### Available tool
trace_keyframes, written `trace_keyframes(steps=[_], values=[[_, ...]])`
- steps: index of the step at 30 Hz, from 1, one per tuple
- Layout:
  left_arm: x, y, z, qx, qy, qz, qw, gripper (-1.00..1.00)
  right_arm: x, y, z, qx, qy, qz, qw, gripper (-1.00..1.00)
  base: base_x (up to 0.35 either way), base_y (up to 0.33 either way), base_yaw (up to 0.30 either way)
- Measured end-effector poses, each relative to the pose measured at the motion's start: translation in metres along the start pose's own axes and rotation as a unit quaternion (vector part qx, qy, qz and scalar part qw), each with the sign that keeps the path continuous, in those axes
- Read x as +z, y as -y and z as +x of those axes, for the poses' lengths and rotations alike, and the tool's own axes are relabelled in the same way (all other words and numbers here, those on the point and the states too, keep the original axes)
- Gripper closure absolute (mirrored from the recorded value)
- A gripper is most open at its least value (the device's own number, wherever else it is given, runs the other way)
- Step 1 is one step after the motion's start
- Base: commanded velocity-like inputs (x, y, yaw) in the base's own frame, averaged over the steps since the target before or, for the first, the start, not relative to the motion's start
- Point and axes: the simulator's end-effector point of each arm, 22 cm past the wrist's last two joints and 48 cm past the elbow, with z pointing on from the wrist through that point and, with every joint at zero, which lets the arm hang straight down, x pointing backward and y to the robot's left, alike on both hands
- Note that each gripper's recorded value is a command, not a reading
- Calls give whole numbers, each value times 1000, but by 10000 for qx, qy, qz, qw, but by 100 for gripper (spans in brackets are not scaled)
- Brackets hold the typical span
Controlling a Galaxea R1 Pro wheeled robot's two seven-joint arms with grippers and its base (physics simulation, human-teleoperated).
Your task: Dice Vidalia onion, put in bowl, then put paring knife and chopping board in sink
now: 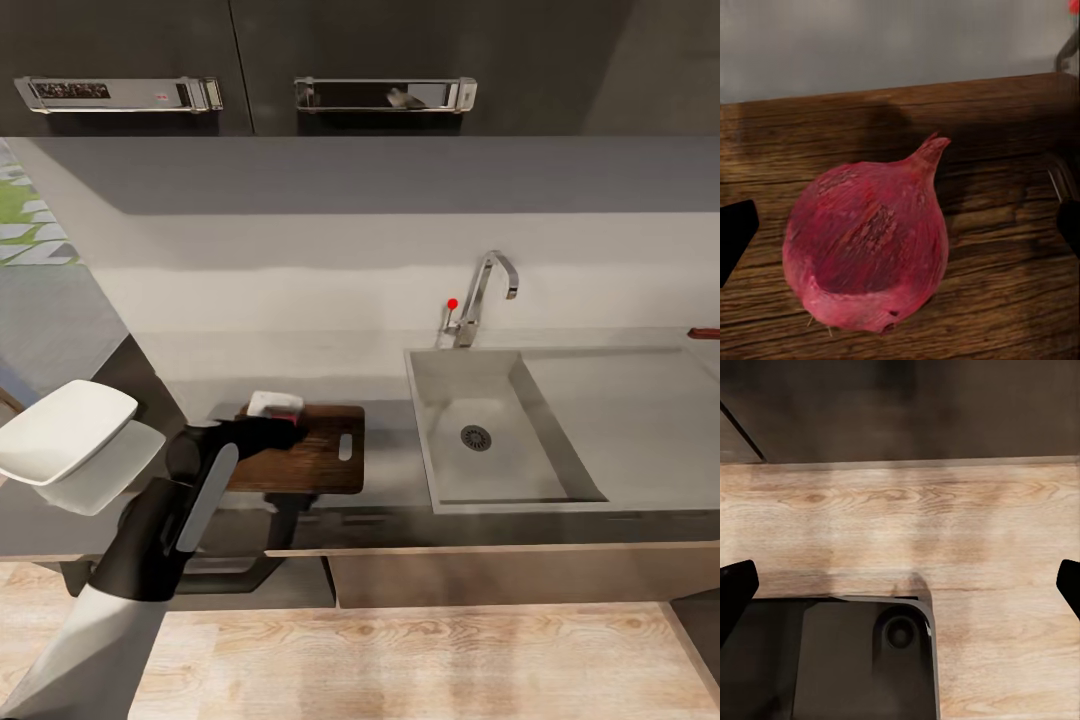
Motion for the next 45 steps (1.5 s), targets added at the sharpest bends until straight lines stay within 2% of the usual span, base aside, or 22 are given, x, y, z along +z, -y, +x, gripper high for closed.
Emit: trace_keyframes(steps=[6, 29, 34, 37, 42, 45], values=[[-2, 1, -4, 8, 62, 6, 10000, -100, 0, 0, 0, 0, -3, 0, 10000, -100, -113, 0, 0], [-2, 2, -4, 31, 61, 10, 10000, -100, 0, 0, 0, -1, -4, -1, 10000, -100, -329, 0, 0], [-3, 2, -4, 31, 68, 15, 10000, -100, 0, 0, 0, 0, 0, 0, 10000, -100, -60, 0, 0], [-2, 6, 34, -52, -157, 64, 9998, -100, 0, 0, 0, 0, 1, 2, 10000, -100, -5, 0, 0], [0, 11, 67, -232, 6, 102, 9997, -100, 0, 1, 0, -7, 0, 1, 10000, -100, -1, 0, 0], [0, 15, 100, -338, -91, 116, 9993, -100, 0, 1, 0, -9, 3, 2, 10000, -100, 0, 0, 0]])
